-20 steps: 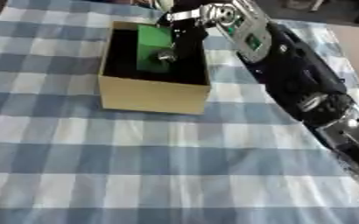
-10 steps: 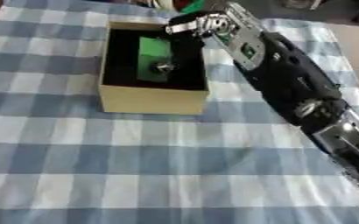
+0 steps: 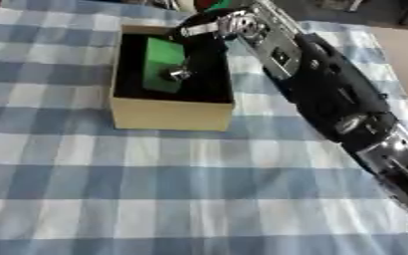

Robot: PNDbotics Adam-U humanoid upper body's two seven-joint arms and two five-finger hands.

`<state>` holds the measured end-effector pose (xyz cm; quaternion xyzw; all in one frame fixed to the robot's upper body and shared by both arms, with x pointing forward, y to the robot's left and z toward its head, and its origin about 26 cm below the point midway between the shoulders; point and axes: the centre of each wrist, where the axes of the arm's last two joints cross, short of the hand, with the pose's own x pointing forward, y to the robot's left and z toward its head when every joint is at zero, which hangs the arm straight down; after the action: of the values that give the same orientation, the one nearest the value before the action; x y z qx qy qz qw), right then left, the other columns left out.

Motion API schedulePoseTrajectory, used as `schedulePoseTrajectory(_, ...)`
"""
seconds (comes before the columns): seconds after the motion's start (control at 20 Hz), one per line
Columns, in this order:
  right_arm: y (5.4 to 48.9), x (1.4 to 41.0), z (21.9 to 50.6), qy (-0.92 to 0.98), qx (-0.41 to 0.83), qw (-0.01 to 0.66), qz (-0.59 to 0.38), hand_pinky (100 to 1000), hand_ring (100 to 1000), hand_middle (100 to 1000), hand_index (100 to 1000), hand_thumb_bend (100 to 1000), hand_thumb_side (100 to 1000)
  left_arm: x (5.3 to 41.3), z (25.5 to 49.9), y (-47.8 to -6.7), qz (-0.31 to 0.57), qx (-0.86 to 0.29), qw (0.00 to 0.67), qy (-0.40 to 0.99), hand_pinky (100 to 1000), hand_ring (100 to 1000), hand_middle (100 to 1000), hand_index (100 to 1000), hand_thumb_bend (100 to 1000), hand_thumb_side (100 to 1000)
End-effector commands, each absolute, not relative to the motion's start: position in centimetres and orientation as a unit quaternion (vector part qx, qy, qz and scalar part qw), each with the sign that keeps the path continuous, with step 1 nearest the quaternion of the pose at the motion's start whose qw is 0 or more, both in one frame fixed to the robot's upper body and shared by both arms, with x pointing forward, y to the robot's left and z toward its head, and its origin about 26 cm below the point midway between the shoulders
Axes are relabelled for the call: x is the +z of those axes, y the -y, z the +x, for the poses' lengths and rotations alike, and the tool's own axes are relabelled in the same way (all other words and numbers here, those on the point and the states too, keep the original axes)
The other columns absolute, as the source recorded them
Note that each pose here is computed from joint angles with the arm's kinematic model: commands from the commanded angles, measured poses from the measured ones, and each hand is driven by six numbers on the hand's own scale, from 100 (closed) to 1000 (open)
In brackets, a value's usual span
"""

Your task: Pick up objects on the table and place them in the box.

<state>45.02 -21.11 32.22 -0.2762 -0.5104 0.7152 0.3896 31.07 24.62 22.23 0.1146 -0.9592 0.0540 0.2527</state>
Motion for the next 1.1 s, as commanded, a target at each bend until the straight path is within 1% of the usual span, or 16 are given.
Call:
schedulePoseTrajectory(0.05, 22.0, 34.3, 44.3, 0.512, 0.712, 0.375, -0.302, 826, 878, 877, 1000, 380, 724, 22.9, 30.8, -24.6, 0.112, 0.050, 0.240, 0.963, 724, 590, 684, 760, 100, 890)
schedulePoseTrajectory(0.15, 22.1, 34.5, 44.2, 0.514, 0.710, 0.373, -0.304, 825, 877, 875, 1000, 378, 723, 22.9, 30.8, -24.6, 0.112, 0.050, 0.240, 0.963, 724, 590, 684, 760, 100, 891)
schedulePoseTrajectory(0.2, 22.1, 34.7, 44.1, 0.519, 0.707, 0.371, -0.303, 822, 868, 865, 1000, 349, 719, 22.9, 30.8, -24.6, 0.112, 0.050, 0.240, 0.963, 724, 590, 684, 760, 100, 892)
schedulePoseTrajectory(0.25, 22.1, 35.0, 43.9, 0.527, 0.703, 0.369, -0.302, 822, 868, 865, 1000, 349, 719, 22.9, 30.8, -24.6, 0.112, 0.049, 0.240, 0.963, 724, 590, 684, 760, 100, 892)
schedulePoseTrajectory(0.3, 22.2, 35.5, 43.6, 0.537, 0.697, 0.366, -0.302, 823, 863, 860, 1000, 320, 726, 22.9, 30.8, -24.6, 0.112, 0.049, 0.241, 0.963, 724, 590, 684, 760, 100, 892)
schedulePoseTrajectory(0.4, 22.4, 36.4, 43.1, 0.558, 0.682, 0.363, -0.302, 822, 855, 852, 999, 304, 729, 22.9, 30.8, -24.6, 0.113, 0.048, 0.242, 0.962, 724, 590, 684, 760, 100, 892)
schedulePoseTrajectory(0.75, 23.9, 39.2, 40.5, 0.616, 0.639, 0.352, -0.297, 821, 841, 846, 994, 259, 749, 22.8, 30.8, -24.7, 0.116, 0.050, 0.244, 0.961, 723, 589, 683, 760, 100, 892)
schedulePoseTrajectory(1.1, 25.4, 40.6, 38.3, 0.649, 0.606, 0.349, -0.299, 822, 831, 841, 984, 234, 756, 22.7, 30.8, -24.8, 0.120, 0.051, 0.245, 0.961, 722, 589, 682, 759, 100, 893)
